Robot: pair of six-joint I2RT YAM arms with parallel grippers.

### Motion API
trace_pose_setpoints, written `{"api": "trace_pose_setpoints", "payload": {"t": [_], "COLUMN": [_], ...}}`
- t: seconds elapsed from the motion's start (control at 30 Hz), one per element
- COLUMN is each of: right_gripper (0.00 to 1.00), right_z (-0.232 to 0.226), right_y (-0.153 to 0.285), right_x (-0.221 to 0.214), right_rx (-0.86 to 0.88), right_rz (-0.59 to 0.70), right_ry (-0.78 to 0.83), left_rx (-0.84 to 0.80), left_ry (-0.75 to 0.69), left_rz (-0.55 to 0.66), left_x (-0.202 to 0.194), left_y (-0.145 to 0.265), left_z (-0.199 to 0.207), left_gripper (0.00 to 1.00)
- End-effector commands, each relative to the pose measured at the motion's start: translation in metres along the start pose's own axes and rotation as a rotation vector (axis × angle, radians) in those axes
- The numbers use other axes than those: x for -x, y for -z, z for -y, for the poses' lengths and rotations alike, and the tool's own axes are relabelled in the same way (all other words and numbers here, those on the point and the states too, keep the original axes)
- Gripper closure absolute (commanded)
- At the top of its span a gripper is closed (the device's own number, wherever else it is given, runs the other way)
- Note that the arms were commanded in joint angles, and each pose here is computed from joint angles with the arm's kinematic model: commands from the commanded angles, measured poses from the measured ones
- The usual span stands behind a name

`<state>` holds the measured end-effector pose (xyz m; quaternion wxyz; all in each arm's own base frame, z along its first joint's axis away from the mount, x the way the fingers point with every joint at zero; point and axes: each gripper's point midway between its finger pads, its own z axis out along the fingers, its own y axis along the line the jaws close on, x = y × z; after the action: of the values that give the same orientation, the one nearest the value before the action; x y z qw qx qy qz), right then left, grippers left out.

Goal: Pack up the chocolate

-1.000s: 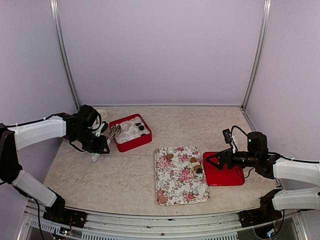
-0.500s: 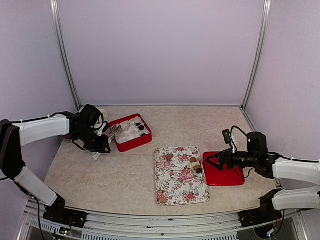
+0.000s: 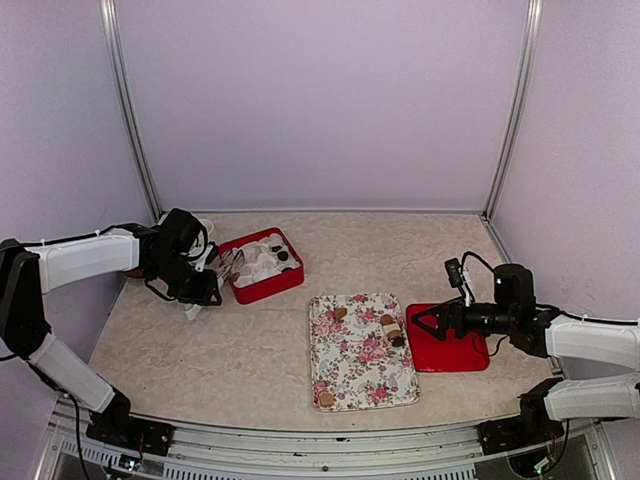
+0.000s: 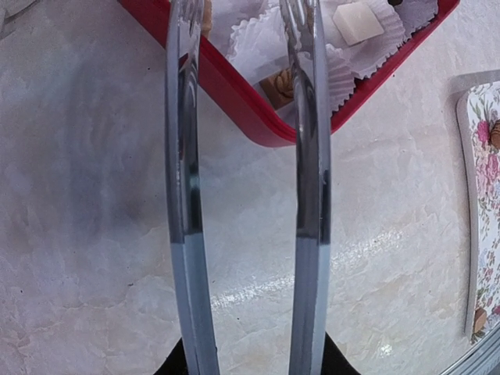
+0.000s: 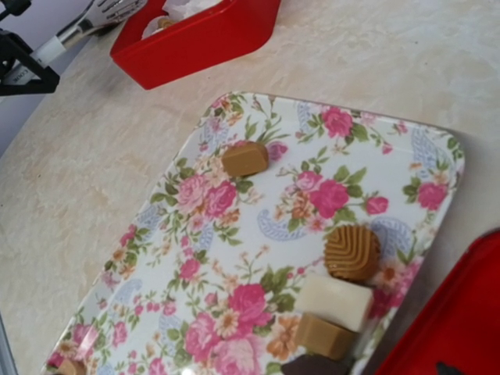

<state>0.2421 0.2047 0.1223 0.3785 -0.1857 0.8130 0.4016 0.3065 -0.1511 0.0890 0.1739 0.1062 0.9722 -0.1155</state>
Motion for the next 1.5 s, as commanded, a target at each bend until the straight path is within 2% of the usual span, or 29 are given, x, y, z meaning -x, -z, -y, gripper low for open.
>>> {"api": "trace_pose_setpoints", "payload": {"t": [0.0, 0.13, 0.27, 0.47, 0.7, 0.93, 1.47], "right_gripper": [0.00, 0.00, 0.00, 0.00, 0.00, 0.00, 0.00], "right_z": [-0.004, -0.005, -0.006, -0.008, -0.007, -0.008, -0.007], "right_y": [0.000, 0.000, 0.001, 0.003, 0.005, 0.006, 0.004], "right_x": [0.004, 0.005, 0.008, 0.011, 0.010, 0.009, 0.008], "right_rx": [0.008, 0.009, 0.012, 0.015, 0.001, 0.002, 0.005], "right_rz": [0.013, 0.017, 0.023, 0.034, 0.036, 0.036, 0.030], "right_ry": [0.025, 0.026, 0.024, 0.021, 0.023, 0.021, 0.020], "left_rx": [-0.059, -0.080, -0.136, -0.234, -0.293, -0.326, -0.217], "left_ry": [-0.051, -0.150, -0.284, -0.443, -0.541, -0.566, -0.567], "left_rz": [0.131, 0.165, 0.162, 0.117, 0.034, -0.015, -0.061], "left_x": [0.030, 0.033, 0.021, -0.008, -0.039, -0.052, -0.045], "left_y": [0.026, 0.041, 0.043, 0.031, 0.004, -0.021, -0.060], "left_z": [0.019, 0.049, 0.096, 0.152, 0.188, 0.204, 0.198], "left_gripper": [0.67, 0.66, 0.65, 0.65, 0.64, 0.63, 0.62]}}
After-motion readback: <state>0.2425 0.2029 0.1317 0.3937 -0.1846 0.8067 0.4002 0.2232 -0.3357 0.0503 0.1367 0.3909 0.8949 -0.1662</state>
